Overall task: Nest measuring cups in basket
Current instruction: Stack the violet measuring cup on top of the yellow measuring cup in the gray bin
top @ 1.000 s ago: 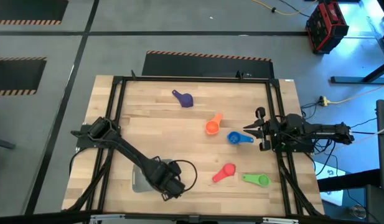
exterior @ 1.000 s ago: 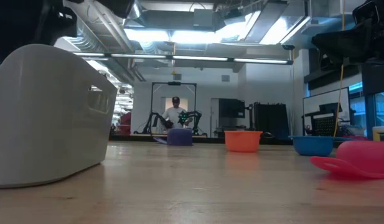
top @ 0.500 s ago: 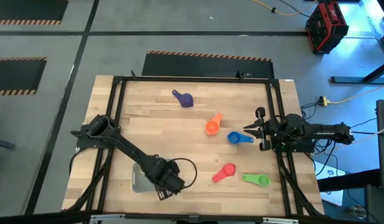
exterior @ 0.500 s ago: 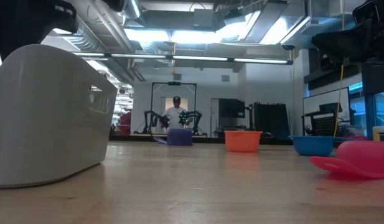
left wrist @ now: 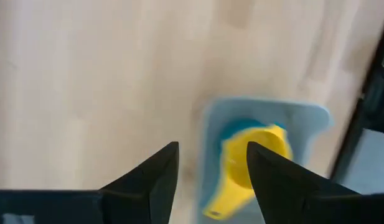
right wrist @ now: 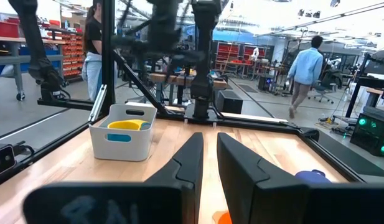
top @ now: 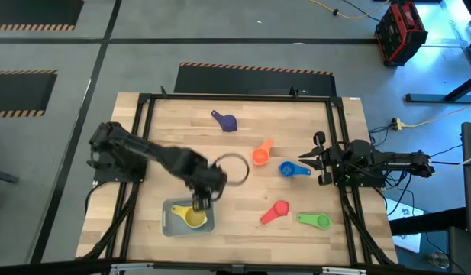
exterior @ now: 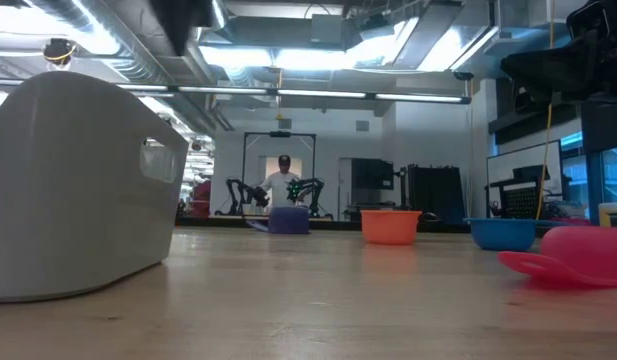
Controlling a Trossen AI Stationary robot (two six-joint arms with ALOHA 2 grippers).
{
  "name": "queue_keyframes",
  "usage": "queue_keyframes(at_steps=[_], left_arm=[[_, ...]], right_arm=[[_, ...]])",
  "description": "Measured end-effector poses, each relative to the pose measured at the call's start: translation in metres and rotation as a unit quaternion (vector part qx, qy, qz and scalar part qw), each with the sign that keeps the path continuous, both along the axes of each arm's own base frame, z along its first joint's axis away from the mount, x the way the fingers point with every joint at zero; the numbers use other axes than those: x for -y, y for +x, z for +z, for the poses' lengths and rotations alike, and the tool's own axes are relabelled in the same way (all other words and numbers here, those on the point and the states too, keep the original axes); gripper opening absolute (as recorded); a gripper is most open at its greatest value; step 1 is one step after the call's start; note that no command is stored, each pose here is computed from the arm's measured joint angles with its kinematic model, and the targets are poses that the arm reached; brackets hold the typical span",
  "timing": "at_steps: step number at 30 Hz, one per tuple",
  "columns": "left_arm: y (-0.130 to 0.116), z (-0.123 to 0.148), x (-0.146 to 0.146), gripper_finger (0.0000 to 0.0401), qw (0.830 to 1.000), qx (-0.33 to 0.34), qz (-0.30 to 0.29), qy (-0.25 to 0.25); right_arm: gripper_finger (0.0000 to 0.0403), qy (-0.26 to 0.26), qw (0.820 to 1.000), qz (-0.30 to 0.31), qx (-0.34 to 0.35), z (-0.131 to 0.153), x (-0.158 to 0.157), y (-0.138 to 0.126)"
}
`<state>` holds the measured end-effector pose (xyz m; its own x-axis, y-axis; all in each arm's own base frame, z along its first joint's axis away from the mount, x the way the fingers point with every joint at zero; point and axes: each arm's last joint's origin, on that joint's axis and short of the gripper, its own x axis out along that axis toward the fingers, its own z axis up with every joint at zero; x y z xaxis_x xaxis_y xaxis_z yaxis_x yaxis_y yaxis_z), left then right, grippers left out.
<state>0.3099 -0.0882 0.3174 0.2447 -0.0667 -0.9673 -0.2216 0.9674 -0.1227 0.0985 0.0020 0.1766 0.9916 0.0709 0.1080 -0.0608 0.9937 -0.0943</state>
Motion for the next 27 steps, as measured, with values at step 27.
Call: queue_keyframes(at_steps=[27], left_arm=[[-0.014,0.000,-0.267,0.0183,0.990,0.082,0.035,0.114]], right_arm=[[0.0053,0.000,1.000,0.000,0.000,0.000,0.000,0.000]])
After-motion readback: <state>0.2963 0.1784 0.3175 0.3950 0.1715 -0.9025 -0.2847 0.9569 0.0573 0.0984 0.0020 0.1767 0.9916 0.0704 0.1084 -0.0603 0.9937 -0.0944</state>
